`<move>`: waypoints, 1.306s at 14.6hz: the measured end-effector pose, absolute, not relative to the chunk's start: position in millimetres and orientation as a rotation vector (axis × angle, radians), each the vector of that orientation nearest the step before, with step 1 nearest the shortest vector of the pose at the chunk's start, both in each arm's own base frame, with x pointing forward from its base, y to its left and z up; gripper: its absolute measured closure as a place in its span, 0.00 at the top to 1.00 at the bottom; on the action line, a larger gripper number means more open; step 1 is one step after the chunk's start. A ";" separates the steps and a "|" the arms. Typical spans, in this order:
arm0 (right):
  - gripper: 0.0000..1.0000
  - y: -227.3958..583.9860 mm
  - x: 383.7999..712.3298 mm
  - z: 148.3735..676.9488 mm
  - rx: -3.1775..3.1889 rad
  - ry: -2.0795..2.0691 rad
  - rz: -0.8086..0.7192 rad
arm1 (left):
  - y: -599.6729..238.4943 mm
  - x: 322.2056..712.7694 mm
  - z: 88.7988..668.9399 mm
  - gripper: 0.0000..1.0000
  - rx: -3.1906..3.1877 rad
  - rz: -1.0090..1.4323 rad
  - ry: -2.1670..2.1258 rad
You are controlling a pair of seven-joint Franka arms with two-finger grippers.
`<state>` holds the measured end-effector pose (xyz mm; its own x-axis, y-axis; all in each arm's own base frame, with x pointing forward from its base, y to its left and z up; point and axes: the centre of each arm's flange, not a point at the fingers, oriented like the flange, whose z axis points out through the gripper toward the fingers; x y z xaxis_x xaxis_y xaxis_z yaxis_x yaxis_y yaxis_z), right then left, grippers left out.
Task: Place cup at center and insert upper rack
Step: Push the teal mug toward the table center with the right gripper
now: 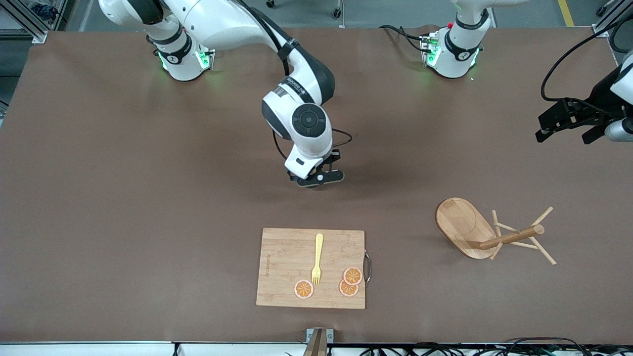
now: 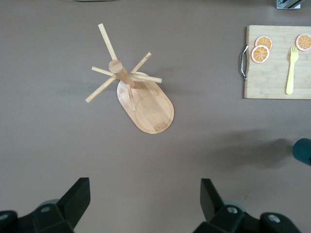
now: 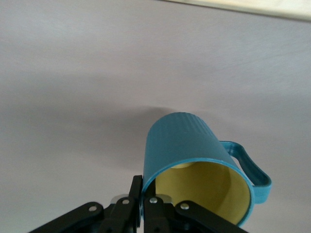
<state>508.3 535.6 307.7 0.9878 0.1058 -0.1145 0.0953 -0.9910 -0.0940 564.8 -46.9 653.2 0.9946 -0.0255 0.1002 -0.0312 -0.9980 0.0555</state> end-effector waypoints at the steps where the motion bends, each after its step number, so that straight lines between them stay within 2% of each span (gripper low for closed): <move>1: 0.04 545.2 501.6 304.1 -3.037 -0.117 0.187 | -46.9 564.8 653.2 1.00 3.080 0.154 -0.044; 6: 0.04 582.3 473.2 290.3 -2.996 0.146 0.247 | -46.9 564.8 653.2 1.00 3.080 0.154 -0.044; 12: 0.04 609.2 449.6 257.7 -2.976 0.233 0.228 | -47.0 564.8 653.2 1.00 3.080 0.154 -0.044; 14: 0.16 608.9 453.6 262.2 -2.974 0.273 0.221 | -47.0 564.8 653.2 1.00 3.080 0.154 -0.044; 16: 0.37 607.4 461.0 279.1 -2.983 0.288 0.234 | -47.0 564.8 653.2 1.00 3.080 0.154 -0.044; 19: 0.68 600.3 479.0 350.3 -2.980 0.302 0.247 | -46.9 564.9 653.1 1.00 3.080 0.153 -0.044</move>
<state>479.0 600.3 350.3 0.9665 -0.1874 -0.1755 -0.2096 -0.9707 -0.1177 564.9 -46.9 653.1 0.9947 -0.0255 0.1000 -0.0312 -0.9980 0.0555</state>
